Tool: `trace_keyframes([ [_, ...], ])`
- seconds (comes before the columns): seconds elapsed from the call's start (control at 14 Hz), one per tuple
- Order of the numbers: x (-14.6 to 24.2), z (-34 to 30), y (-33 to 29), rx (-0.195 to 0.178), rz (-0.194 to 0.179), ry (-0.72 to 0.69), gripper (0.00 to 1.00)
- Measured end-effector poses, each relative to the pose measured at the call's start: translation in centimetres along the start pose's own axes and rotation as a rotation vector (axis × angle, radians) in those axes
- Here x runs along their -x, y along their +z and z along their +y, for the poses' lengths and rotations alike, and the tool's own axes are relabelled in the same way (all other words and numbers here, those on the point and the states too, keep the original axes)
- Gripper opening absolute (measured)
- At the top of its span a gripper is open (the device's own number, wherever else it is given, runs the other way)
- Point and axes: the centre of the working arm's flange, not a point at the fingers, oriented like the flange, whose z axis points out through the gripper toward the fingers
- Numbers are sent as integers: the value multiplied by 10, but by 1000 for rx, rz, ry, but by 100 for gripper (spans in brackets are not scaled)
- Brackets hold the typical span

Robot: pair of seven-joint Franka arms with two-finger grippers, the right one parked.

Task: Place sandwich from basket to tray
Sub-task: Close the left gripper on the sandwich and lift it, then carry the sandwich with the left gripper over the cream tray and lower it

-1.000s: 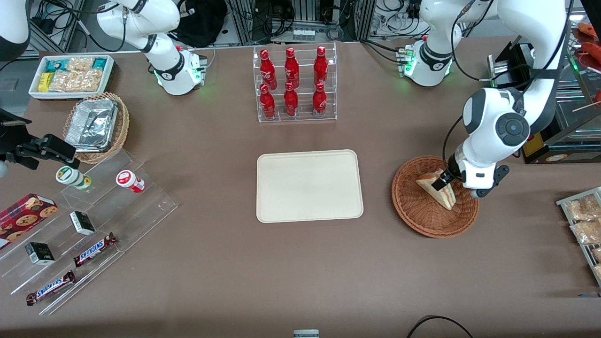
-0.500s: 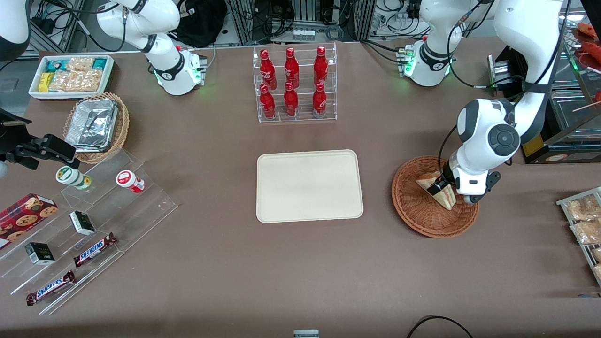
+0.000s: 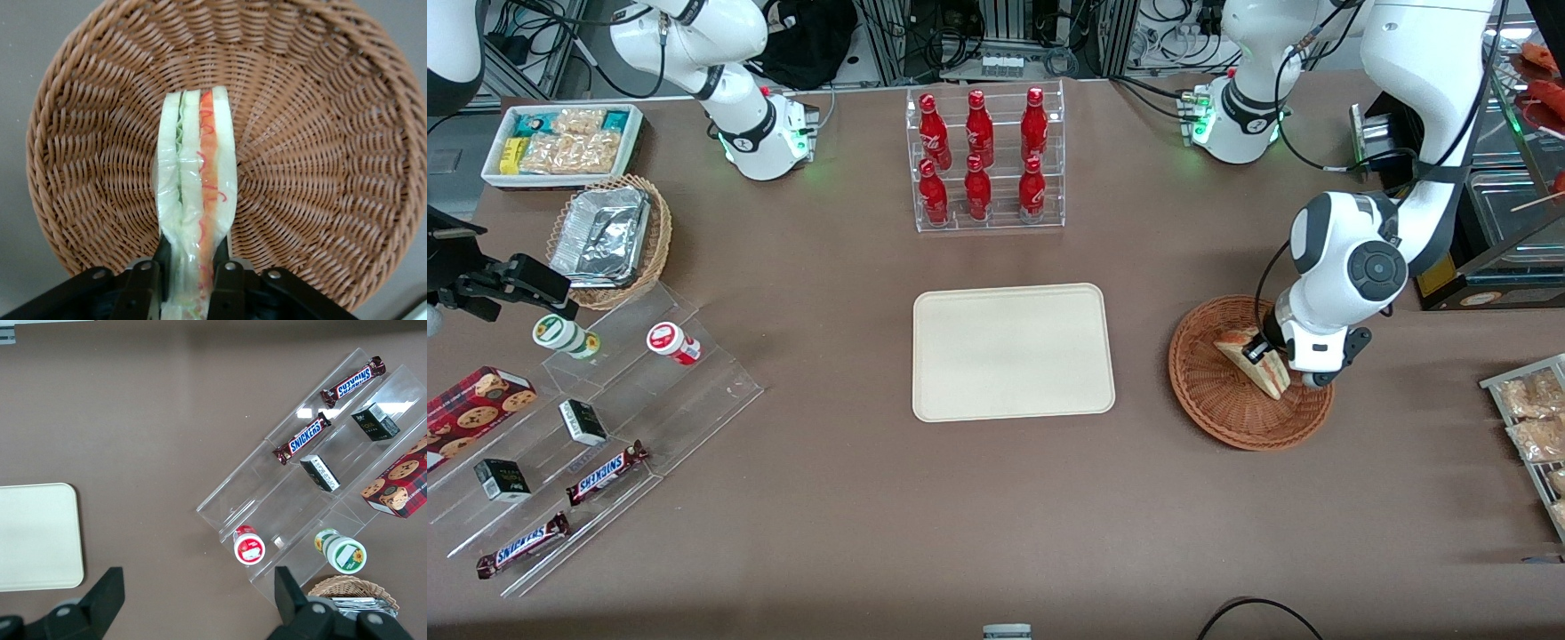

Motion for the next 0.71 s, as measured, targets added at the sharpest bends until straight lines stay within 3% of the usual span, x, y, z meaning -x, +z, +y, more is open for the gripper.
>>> trace_keyframes([
  [0.14, -4, 1, -21, -7, 2, -4, 15],
  [0.36, -5, 15, -114, -26, 12, 13, 14],
  [0.57, 32, 65, -199, -7, 26, 115, 14],
  [0.71, 67, 101, -202, 1, 29, 206, 14],
])
